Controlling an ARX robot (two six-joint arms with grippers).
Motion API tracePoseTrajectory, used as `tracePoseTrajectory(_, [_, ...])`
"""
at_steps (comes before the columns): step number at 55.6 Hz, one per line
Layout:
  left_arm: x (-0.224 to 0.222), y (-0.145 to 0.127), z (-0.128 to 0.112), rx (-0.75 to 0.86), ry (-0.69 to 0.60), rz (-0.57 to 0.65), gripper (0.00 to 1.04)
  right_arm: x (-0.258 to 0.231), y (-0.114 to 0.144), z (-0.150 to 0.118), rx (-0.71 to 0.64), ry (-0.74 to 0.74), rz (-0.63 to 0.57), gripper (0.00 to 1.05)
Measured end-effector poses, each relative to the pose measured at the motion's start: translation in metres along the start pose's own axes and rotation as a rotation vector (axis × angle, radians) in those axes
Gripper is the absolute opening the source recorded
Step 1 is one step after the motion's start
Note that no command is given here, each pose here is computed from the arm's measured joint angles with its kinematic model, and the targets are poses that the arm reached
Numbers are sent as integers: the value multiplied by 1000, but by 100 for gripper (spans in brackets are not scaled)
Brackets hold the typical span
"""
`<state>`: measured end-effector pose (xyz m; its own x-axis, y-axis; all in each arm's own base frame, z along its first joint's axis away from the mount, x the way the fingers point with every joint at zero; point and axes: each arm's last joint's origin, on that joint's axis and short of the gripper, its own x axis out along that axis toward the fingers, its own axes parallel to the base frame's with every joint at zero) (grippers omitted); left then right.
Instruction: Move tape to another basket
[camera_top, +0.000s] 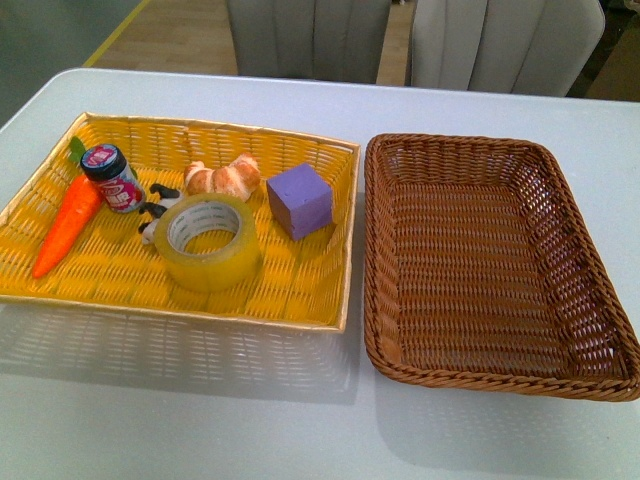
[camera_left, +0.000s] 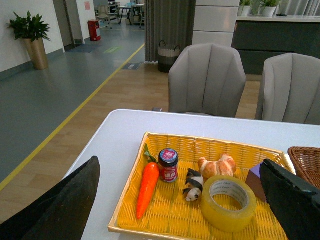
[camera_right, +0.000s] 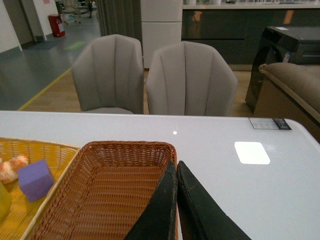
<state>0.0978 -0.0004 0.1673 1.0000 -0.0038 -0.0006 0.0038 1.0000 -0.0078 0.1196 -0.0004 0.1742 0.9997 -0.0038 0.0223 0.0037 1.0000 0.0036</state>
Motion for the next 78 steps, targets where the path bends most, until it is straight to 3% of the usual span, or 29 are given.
tracePoseTrajectory(53, [0, 0, 0, 0, 0, 0, 96, -23, 0, -3, -1, 4, 1, 2])
tracePoseTrajectory(63, [0, 0, 0, 0, 0, 0, 96, -23, 0, -3, -1, 4, 1, 47])
tracePoseTrajectory(76, [0, 0, 0, 0, 4, -2, 96, -23, 0, -3, -1, 4, 2, 87])
tracePoseTrajectory(77, [1, 0, -1, -19, 54, -11, 96, -23, 0, -3, -1, 4, 2, 91])
tracePoseTrajectory(78, [0, -1, -1, -53, 183, -45, 96, -23, 0, -3, 0, 4, 1, 96])
